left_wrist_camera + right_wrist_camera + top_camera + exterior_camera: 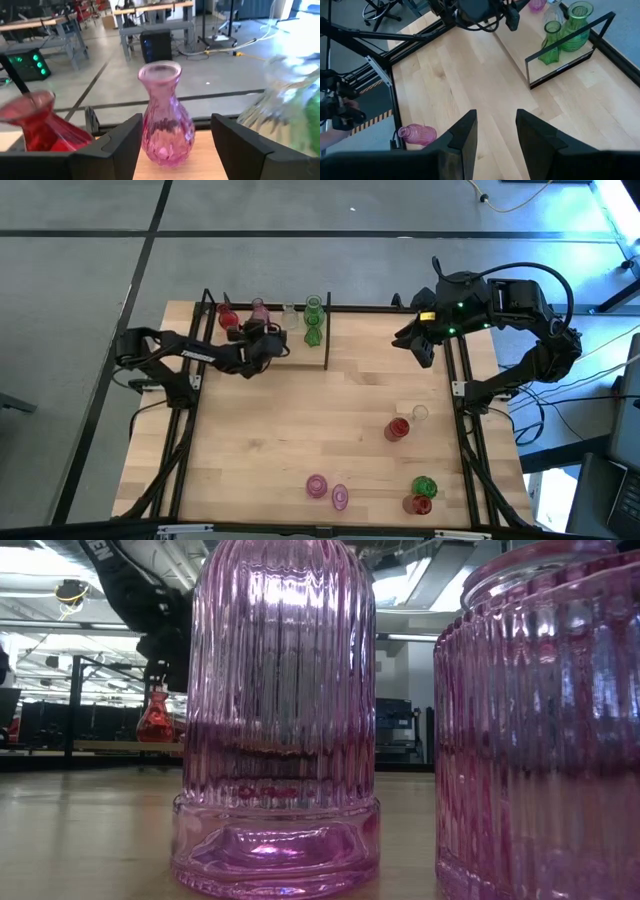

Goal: Sort vases onto shelf
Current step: Put the bottom transparent vase on the shelf aligned with the other transparent vase

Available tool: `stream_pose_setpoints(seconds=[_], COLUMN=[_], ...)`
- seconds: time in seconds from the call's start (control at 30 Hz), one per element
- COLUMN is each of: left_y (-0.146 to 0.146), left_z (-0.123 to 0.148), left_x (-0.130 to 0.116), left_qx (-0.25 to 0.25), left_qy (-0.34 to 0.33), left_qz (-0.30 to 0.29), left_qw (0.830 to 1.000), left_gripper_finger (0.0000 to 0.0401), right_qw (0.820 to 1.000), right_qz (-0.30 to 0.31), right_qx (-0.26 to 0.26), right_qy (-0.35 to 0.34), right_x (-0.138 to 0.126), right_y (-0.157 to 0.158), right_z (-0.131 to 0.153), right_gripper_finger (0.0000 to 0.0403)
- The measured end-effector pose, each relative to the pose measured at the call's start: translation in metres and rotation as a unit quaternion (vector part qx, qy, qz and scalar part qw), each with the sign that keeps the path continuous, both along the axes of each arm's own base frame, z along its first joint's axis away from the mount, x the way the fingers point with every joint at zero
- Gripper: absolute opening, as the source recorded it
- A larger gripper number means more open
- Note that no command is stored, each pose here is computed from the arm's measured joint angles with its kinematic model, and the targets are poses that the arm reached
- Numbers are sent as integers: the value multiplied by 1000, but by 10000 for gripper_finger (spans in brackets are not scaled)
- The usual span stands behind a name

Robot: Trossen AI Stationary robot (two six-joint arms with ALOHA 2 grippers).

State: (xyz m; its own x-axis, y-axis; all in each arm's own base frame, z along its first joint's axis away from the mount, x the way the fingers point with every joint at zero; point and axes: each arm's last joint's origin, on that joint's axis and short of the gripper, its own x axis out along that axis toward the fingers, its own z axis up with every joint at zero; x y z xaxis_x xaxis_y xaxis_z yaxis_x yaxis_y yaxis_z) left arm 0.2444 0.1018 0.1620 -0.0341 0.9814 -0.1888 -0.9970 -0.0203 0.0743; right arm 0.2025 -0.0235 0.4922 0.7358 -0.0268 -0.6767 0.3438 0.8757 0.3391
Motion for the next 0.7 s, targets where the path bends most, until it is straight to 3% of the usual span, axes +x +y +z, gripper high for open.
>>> stream_pose_setpoints(seconds=[0.17, 0.3, 0.4, 0.57, 0.7], left_y=[-20, -39, -50, -71, -86], left_z=[34, 97, 149, 218, 241], left_x=[0, -8, -21, -50, -67], left_qx=[31, 65, 77, 107, 119], left_qy=[-33, -103, -130, -199, -246], left_qz=[-21, -42, -102, -269, -383], left_qw=[999, 992, 983, 936, 882], left_gripper_finger=[225, 225, 225, 225, 224], right_qw=[1000, 1000, 998, 990, 981], right_qz=[4, 25, 47, 74, 85], right_qx=[1, -9, -30, -76, -105], right_qy=[0, -5, -30, -93, -141], right_x=[0, 1, 1, 6, 10], right_y=[0, 1, 1, 1, 0], right_z=[0, 1, 5, 16, 24], right_gripper_finger=[127, 127, 127, 127, 127])
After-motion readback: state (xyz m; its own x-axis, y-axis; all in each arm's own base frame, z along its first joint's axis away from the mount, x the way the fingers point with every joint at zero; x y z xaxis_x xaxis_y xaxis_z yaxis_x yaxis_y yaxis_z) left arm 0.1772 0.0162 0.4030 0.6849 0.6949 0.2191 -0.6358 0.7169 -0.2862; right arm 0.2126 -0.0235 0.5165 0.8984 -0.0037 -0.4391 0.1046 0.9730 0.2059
